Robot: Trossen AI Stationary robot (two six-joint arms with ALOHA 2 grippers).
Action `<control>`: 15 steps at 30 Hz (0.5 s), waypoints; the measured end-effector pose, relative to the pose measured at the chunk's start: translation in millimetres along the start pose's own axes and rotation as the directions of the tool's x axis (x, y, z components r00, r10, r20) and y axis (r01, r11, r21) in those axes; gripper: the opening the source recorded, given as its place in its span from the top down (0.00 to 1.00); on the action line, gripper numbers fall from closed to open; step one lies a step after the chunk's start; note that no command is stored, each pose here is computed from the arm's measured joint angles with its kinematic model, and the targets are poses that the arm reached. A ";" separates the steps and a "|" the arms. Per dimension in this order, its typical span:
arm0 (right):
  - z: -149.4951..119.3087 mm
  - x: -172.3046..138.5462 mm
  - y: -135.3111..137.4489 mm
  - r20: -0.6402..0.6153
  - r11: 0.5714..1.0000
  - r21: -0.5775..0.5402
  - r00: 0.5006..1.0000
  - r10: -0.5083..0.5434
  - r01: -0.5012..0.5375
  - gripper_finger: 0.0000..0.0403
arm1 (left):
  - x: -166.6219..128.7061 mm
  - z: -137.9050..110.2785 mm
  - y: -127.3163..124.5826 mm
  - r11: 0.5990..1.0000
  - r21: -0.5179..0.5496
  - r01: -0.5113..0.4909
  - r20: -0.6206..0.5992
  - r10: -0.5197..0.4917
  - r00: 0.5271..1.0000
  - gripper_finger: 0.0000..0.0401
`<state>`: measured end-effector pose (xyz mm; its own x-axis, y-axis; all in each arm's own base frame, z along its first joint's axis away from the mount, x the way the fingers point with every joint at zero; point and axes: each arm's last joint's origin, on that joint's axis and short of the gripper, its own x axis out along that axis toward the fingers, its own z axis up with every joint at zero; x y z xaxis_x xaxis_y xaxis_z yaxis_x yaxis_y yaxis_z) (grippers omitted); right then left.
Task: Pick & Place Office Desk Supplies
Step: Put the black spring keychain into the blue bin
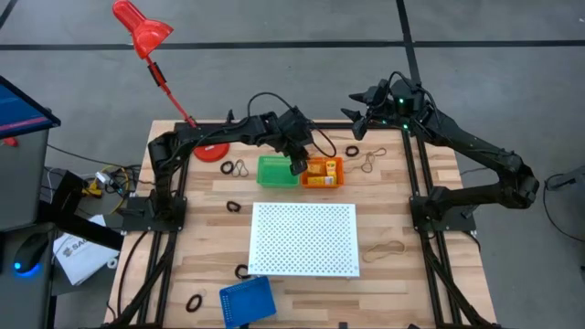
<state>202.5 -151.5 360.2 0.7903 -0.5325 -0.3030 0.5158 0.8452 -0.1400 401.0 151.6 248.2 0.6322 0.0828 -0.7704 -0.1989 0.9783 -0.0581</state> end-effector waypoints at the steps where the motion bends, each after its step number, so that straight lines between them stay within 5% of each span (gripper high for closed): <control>1: 0.1 0.0 0.0 0.000 1.000 0.000 1.000 0.000 0.000 0.41 | 0.0 0.4 -0.2 1.000 0.001 0.007 0.004 -0.007 1.000 0.75; 6: -0.2 0.0 0.0 -0.002 1.000 0.000 1.000 0.000 0.000 0.41 | 0.0 -0.1 -0.5 1.000 0.027 0.008 0.000 -0.008 1.000 0.62; 15: -2.4 -0.1 -2.2 -0.021 1.000 0.004 1.000 -0.007 0.007 0.41 | -44.9 -22.3 9.4 0.980 0.043 -0.195 -0.250 0.199 0.947 0.52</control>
<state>200.5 -153.2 358.4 0.7795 -0.5373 -0.3222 0.5226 0.8413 -0.1385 354.1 152.8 268.1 0.3720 0.2258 -0.9004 -0.2860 0.9507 0.1203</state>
